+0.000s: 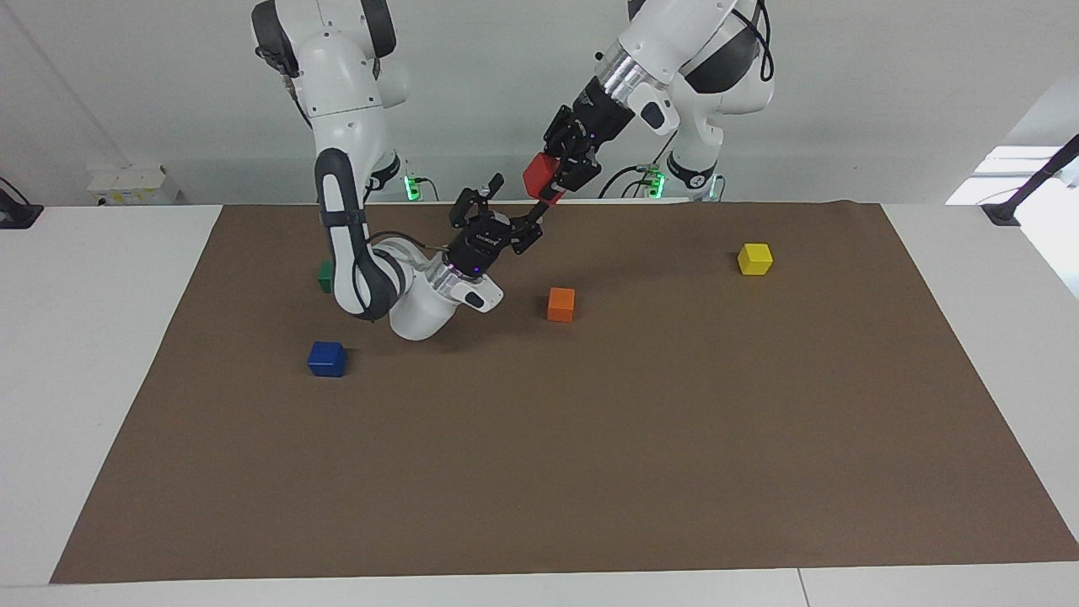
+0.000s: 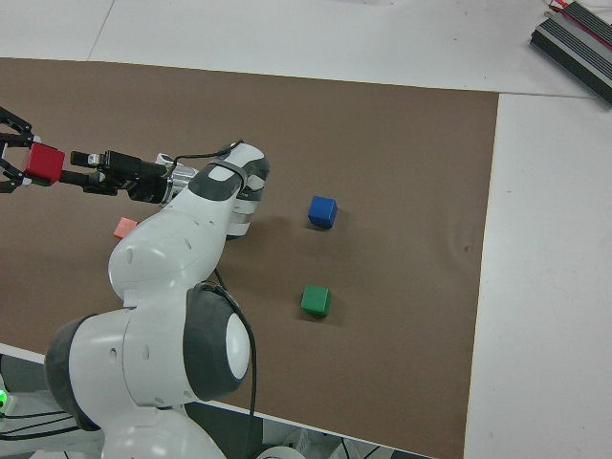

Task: Transfer red block to right arm and stack on blue block
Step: 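Close the right gripper on the red cube held by the left gripper, then open the left gripper and withdraw it while the right gripper holds the cube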

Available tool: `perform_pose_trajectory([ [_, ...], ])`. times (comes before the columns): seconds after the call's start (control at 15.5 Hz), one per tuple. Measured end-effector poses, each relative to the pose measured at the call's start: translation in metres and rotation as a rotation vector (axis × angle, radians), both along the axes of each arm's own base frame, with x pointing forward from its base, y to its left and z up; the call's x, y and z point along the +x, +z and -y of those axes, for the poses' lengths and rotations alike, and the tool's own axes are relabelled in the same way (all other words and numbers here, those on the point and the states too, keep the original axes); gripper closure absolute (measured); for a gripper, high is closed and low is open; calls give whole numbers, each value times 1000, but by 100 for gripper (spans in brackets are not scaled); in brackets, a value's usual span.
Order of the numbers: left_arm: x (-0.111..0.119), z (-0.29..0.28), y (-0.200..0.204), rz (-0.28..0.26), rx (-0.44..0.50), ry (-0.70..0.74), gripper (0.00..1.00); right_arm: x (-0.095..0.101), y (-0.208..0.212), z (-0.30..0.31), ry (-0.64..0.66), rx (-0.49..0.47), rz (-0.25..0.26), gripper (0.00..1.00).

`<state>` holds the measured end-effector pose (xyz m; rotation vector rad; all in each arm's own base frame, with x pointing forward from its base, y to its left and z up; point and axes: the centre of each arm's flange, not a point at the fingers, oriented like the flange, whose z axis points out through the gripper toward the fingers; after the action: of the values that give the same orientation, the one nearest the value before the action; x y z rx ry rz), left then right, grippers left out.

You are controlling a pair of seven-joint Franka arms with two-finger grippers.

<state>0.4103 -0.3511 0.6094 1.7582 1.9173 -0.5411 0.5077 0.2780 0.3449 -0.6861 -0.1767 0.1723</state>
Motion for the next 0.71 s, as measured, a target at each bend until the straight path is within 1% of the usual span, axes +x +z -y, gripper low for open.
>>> perform_pose_trajectory([
  [0.19,1,-1,-2,1,0,6,46,-6,5,-26,-6,30,-7,0],
  [0.39,1,-1,-2,3,-1,8,46,-8,6,-31,-5,34,-4,0],
  [0.45,1,-1,-2,3,-2,10,46,-8,6,-31,-6,33,-4,7],
  [0.65,1,-1,-2,0,-4,17,46,-7,5,-30,-11,32,-3,40],
  [0.71,1,-1,-2,4,-4,11,46,-7,5,-30,-8,32,-5,44],
])
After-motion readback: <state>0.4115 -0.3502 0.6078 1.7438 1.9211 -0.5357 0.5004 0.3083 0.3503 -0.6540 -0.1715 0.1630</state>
